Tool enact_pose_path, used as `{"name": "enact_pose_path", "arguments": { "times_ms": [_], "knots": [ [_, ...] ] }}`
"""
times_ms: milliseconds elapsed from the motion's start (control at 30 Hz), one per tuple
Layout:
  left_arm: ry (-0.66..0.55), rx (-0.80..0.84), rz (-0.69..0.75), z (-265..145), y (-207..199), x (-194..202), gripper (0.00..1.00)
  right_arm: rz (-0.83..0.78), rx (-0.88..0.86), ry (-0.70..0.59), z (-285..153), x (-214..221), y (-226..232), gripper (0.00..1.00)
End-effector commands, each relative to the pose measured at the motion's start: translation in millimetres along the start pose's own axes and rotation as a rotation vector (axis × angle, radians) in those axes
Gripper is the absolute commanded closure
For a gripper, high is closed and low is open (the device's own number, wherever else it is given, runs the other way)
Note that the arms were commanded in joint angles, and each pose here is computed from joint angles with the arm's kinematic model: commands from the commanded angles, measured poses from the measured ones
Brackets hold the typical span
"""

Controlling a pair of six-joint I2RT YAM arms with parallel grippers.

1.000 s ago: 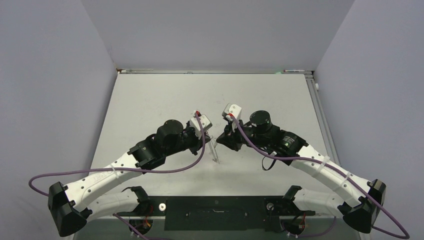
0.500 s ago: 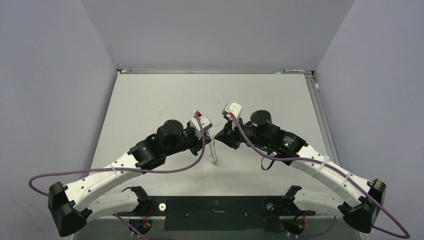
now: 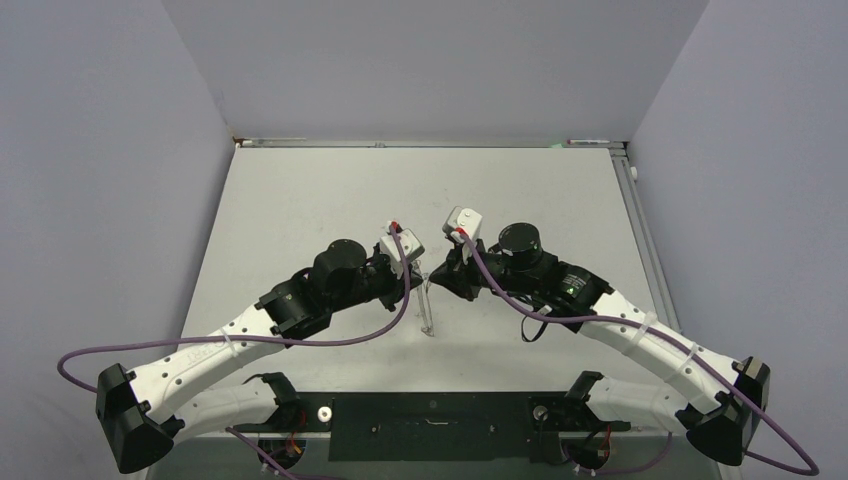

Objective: Put the keys on the keyring

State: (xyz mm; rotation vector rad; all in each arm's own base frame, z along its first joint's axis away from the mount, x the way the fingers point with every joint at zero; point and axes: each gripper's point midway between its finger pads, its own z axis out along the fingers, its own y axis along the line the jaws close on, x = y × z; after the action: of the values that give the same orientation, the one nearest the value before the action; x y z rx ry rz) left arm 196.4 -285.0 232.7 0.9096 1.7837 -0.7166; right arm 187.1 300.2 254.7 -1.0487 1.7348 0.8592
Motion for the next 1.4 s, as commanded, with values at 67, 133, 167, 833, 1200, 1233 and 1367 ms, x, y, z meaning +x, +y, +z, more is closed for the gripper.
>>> {"name": "enact_pose_path", "arguments": {
  "times_ms": [67, 133, 167, 833, 1200, 1233, 1367],
  "knots": [
    [-0.138, 0.018, 0.01, -7, -5, -43, 1.0, -0.01, -0.003, -0.059, 3, -13, 1, 0.95],
    [-0.138, 0.018, 0.01, -7, -5, -43, 1.0, -0.011, -0.002, -0.062, 3, -14, 1, 0.95],
    [-0.138, 0.019, 0.01, -7, -5, -43, 1.0, -0.013, -0.002, -0.063, 4, -14, 1, 0.95],
    [-0.149, 0.019, 0.016, -11, -5, -46, 1.0, -0.005, 0.014, -0.063, 11, -16, -4, 0.95],
    [-0.159, 0.016, 0.018, -14, -5, -48, 1.0, 0.015, 0.062, -0.057, 13, -13, -13, 0.95],
    [-0.161, 0.016, 0.018, -14, -5, -49, 1.0, 0.015, 0.063, -0.058, 13, -13, -13, 0.95],
    [-0.164, 0.019, 0.019, -15, -6, -50, 1.0, 0.019, 0.07, -0.054, 14, -13, -14, 0.95]
  ]
}}
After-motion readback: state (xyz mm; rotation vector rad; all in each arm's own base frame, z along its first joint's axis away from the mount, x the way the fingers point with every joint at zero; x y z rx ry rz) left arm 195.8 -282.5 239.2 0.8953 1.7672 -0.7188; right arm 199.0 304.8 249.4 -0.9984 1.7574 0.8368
